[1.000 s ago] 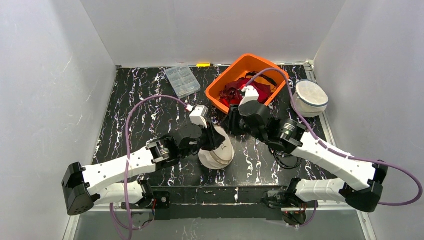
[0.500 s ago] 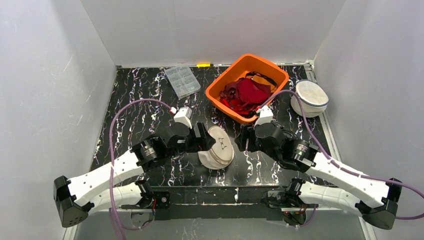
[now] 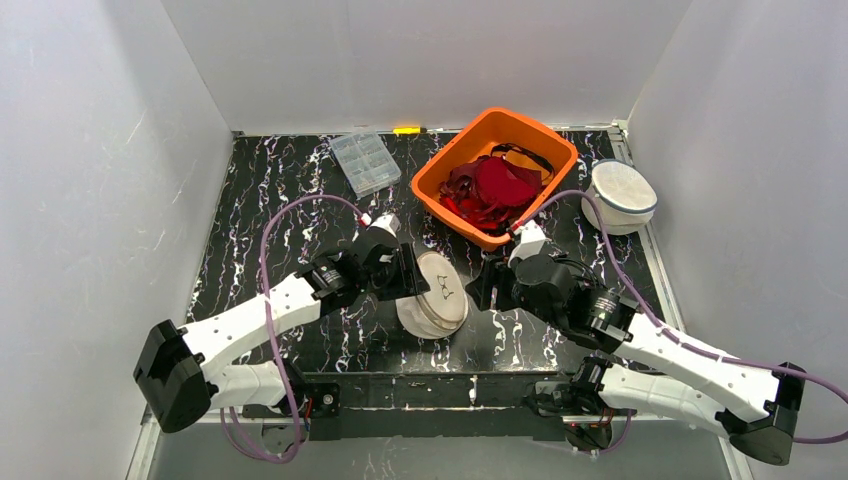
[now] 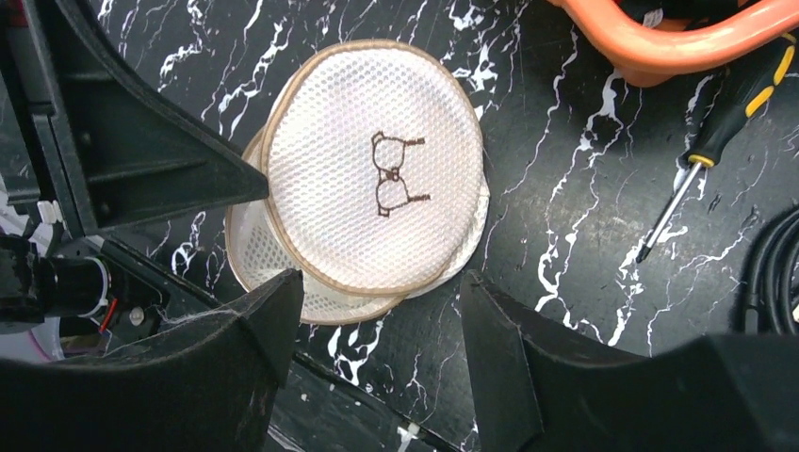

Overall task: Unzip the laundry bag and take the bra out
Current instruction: Close the laundry bag at the center of the board.

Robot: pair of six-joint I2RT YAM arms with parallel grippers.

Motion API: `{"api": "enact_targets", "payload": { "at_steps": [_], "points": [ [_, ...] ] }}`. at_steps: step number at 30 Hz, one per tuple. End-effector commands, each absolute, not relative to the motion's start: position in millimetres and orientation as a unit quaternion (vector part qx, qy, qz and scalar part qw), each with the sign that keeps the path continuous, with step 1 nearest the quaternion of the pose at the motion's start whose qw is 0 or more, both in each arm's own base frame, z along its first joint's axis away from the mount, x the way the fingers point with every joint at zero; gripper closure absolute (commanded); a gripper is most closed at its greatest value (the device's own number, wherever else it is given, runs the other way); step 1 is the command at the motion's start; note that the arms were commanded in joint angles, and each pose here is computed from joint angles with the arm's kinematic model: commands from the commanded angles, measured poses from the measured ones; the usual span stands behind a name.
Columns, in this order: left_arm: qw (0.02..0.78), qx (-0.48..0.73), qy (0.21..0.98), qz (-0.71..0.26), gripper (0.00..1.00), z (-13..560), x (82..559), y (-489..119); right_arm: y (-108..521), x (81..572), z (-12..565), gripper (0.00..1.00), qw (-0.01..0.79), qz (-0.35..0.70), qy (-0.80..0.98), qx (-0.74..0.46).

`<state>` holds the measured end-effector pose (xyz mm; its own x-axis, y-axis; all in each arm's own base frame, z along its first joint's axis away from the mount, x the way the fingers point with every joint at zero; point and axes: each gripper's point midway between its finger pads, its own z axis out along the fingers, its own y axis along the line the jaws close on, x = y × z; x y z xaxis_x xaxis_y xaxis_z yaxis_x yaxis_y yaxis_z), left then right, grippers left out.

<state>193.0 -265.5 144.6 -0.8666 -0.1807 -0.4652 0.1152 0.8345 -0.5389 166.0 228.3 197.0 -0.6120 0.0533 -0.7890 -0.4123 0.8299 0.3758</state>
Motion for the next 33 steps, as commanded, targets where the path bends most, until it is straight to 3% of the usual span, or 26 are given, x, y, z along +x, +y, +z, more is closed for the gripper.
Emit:
{"api": "enact_targets", "payload": {
  "at_steps": [1,6,15,22,28,33],
  "points": [
    [0.233,-0.007,0.923,-0.306,0.57,136,186,-270,235,164,197,0.3,0.43,0.299,0.846,-0.1],
    [0.227,-0.009,0.923,-0.309,0.68,119,186,-267,242,158,185,0.3,0.416,0.322,0.845,-0.101],
    [0.226,-0.01,0.915,-0.334,0.67,103,190,-273,255,151,170,0.3,0.392,0.351,0.844,-0.102],
    [0.268,0.0,0.889,-0.372,0.99,118,192,-274,259,147,166,0.31,0.393,0.378,0.832,-0.103],
    [0.329,0.005,0.837,-0.438,1.0,168,187,-267,252,148,196,0.3,0.433,0.406,0.799,-0.096],
    [0.333,0.011,0.802,-0.495,1.0,201,174,-268,242,147,221,0.29,0.466,0.422,0.772,-0.095]
  ]
}}
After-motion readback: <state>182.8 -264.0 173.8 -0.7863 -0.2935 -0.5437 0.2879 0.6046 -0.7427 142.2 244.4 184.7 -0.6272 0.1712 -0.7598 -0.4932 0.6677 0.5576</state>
